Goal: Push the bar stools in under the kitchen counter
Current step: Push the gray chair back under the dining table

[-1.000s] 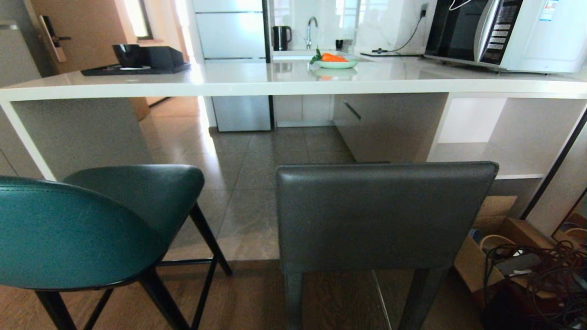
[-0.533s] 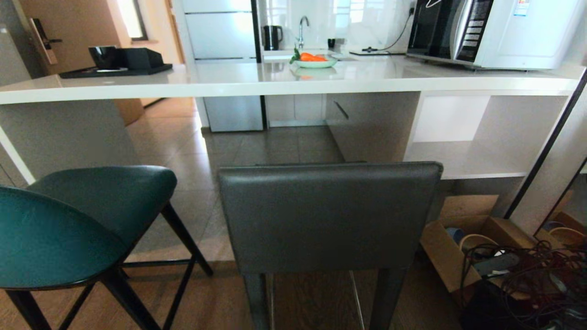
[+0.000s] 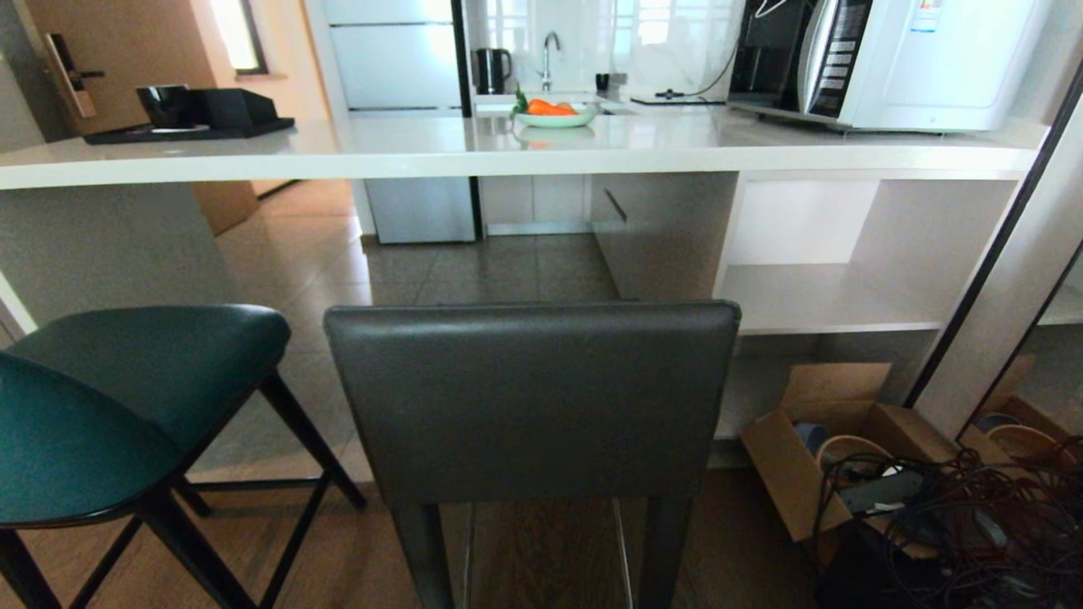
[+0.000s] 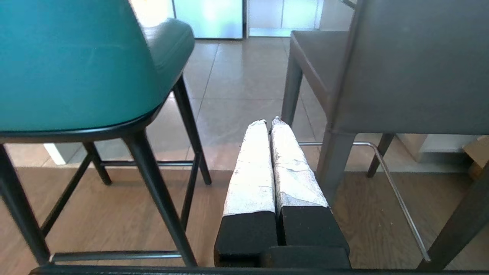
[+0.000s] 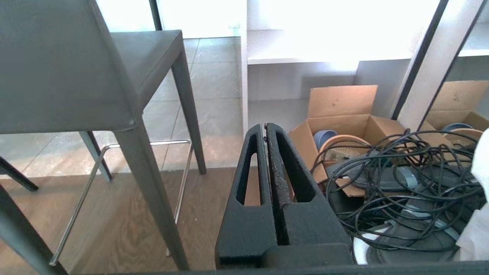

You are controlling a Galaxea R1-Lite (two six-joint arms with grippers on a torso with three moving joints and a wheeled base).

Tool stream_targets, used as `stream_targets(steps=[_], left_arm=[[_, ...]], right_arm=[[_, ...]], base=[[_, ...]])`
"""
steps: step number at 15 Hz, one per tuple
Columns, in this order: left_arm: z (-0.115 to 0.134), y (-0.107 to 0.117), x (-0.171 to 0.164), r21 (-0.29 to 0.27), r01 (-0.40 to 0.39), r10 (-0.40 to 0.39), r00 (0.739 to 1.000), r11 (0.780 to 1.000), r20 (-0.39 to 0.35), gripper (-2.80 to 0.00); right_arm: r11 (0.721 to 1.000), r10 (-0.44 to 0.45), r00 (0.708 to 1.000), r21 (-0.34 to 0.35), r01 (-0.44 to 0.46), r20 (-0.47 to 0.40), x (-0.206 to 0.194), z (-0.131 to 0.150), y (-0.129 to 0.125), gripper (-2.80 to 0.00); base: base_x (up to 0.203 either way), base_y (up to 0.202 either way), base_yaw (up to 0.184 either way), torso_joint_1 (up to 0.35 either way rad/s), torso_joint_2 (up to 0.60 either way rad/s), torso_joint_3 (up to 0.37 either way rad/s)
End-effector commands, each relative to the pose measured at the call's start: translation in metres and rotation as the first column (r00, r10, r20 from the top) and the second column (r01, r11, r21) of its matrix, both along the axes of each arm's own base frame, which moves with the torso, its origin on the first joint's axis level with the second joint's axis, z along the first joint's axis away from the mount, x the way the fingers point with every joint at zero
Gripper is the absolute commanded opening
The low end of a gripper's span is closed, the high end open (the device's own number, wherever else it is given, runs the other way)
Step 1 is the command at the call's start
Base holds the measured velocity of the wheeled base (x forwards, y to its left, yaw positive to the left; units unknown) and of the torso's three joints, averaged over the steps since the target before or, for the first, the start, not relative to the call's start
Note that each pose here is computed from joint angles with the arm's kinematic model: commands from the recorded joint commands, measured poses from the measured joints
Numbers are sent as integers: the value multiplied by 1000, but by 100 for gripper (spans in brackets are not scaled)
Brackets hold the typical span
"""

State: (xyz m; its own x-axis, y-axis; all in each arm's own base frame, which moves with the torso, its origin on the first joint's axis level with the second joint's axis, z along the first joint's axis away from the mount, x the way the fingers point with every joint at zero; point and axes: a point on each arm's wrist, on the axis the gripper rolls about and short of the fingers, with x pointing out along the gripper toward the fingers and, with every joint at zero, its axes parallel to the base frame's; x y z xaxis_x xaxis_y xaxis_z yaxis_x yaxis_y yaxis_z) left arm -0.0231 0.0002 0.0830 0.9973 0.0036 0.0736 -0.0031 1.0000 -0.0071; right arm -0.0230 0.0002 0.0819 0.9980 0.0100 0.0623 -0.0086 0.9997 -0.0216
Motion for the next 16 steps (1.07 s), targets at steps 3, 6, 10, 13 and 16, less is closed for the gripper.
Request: stream_targets(steps=[3, 6, 10, 13, 16], left_arm=[[-9, 0, 3, 0, -1, 1, 999, 1000, -32, -280], [-9, 0, 3, 1, -3, 3, 999, 1000, -32, -280], [-9, 0, 3, 1, -3, 3, 999, 1000, -32, -280], [-9, 0, 3, 1, -3, 3, 999, 1000, -32, -280], [-9, 0, 3, 1, -3, 3, 999, 1000, -32, -280]], right_arm=[[1000, 1, 1000, -2, -1, -26, 2, -7, 0, -280], [1000, 1, 1000, 0, -1, -26, 2, -7, 0, -280], [1000, 1, 1000, -1, -1, -25, 2, -7, 0, -280], [1000, 1, 1000, 0, -1, -26, 2, -7, 0, -280], [1000, 1, 1000, 0, -1, -26, 2, -7, 0, -280]], base=[[0, 0, 0, 0, 0, 0], [0, 0, 0, 0, 0, 0], [0, 0, 0, 0, 0, 0], [0, 0, 0, 0, 0, 0], [0, 0, 0, 0, 0, 0]])
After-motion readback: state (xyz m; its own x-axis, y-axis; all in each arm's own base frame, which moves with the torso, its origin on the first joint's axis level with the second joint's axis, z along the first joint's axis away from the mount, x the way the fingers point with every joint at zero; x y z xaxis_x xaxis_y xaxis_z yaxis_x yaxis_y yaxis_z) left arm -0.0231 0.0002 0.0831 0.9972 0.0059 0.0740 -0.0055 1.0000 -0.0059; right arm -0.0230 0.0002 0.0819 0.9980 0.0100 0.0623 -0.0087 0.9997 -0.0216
